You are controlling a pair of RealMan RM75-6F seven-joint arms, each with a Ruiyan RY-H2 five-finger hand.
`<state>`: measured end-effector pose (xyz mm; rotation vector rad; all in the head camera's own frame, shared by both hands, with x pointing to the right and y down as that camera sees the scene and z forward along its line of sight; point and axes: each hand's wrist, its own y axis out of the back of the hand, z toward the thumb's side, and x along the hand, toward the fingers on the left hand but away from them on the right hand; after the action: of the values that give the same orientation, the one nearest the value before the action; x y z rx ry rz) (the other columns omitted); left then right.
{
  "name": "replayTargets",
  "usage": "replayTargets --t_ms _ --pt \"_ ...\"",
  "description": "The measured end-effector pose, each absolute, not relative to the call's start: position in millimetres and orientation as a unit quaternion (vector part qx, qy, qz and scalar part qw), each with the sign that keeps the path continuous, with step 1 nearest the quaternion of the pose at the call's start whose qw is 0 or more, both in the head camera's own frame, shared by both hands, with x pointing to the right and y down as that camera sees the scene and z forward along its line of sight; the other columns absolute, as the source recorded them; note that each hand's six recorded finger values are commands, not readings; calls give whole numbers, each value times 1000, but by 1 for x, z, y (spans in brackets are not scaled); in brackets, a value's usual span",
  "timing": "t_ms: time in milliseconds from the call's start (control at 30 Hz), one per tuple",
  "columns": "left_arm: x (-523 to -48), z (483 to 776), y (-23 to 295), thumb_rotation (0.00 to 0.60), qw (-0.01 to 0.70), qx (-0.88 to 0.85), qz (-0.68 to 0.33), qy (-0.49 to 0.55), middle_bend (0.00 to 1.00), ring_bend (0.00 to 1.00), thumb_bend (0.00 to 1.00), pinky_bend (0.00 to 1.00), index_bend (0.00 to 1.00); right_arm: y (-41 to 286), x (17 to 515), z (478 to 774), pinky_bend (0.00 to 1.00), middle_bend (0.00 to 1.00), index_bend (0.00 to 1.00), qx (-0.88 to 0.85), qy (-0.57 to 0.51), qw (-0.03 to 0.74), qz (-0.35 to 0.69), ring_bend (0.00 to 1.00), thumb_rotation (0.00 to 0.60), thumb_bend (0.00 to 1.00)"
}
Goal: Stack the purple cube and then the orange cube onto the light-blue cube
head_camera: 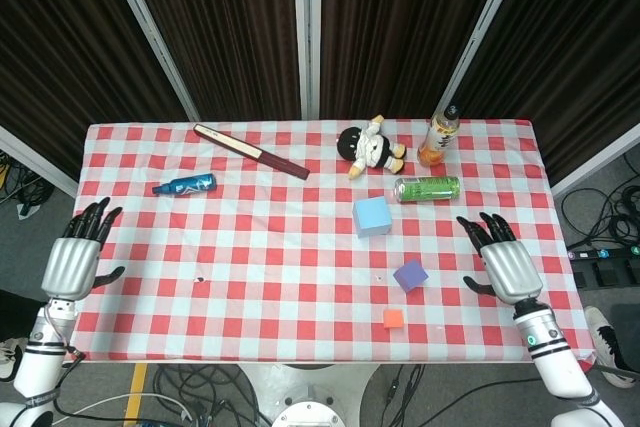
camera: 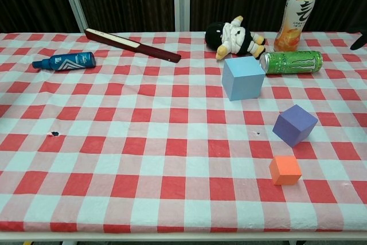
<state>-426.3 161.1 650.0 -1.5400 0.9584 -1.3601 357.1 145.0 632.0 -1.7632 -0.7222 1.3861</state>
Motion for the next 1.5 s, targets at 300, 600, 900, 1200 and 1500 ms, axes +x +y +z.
replayTargets --t_ms 300,600,900,1200,1500 --pt "-426 647 160 600 428 -613 -541 386 122 77 0 186 162 125 317 639 106 234 77 -733 -133 427 512 72 600 108" --pt "-427 643 159 600 427 -614 -537 390 122 76 0 186 162 121 297 661 106 234 79 -745 -82 429 504 56 600 108" --pt "-432 642 158 600 424 -611 -542 392 122 77 0 186 162 127 282 679 106 237 79 -759 -65 414 498 56 600 109" --pt "-435 645 159 600 418 -612 -548 388 122 76 0 185 162 131 279 691 107 267 83 -762 -47 408 500 56 600 117" --pt "-438 648 159 600 413 -612 -554 386 122 77 0 185 162 130 277 700 107 294 94 -760 -32 406 506 59 600 128"
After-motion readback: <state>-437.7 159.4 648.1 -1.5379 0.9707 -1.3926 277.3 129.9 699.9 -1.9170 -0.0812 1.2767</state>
